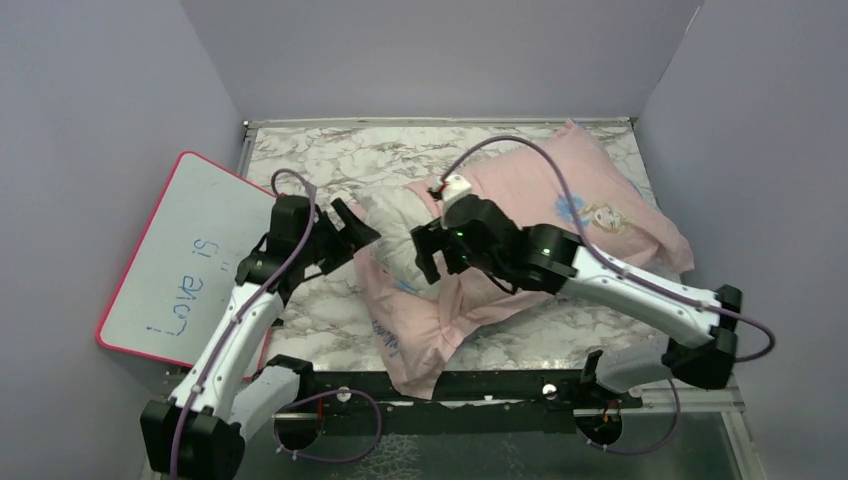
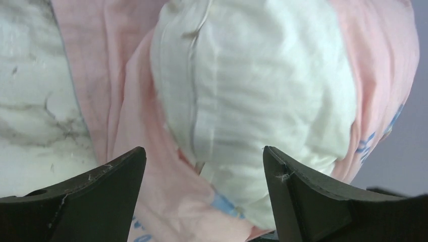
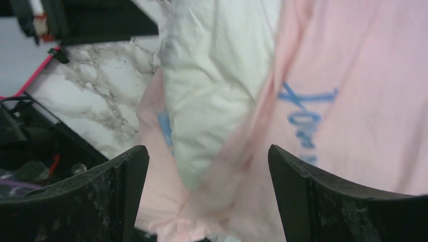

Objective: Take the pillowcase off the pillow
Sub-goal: Remove the pillow from the pillowcase.

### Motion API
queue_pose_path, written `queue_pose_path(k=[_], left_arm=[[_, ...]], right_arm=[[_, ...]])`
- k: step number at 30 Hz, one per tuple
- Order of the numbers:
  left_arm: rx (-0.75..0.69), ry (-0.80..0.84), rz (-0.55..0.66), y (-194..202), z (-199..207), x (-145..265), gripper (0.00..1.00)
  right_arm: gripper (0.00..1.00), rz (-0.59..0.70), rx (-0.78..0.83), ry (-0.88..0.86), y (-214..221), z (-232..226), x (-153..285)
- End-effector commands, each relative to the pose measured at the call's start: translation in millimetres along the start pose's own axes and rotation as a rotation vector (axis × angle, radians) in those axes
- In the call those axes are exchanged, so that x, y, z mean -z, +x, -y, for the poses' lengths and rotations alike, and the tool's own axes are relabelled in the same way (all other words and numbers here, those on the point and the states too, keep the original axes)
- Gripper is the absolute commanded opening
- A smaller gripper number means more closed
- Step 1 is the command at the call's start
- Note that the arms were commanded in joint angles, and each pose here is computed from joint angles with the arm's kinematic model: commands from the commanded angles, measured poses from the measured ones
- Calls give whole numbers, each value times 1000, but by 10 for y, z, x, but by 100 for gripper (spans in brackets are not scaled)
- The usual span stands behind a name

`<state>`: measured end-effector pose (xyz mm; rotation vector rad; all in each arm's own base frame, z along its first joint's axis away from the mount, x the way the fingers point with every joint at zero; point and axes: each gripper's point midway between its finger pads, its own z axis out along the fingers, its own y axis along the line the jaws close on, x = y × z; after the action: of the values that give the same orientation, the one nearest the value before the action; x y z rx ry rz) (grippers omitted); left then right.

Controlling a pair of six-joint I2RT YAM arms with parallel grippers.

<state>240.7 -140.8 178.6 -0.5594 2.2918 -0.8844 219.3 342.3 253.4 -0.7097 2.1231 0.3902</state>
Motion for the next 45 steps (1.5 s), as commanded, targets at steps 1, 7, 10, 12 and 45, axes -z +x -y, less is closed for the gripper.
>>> queue_pose_path(k=[1,7,10,12,45], left_arm=[[-123,1,29,-398,242,-248,89],[-176,115,-68,-406,434,-622,91],[-191,253,-186,-249,589,-772,92],[-193,349,-254,-148,682,-841,89],[-75,269,-210,136,307,-651,0]], right_arm=[[92,-22,-269,36,431,220,337],[93,-79,-580,340,1211,877,779],[94,-52,-637,432,1332,1104,971],[99,-39,-660,507,1417,1268,1110],[98,-187,-378,190,251,1992,-614]])
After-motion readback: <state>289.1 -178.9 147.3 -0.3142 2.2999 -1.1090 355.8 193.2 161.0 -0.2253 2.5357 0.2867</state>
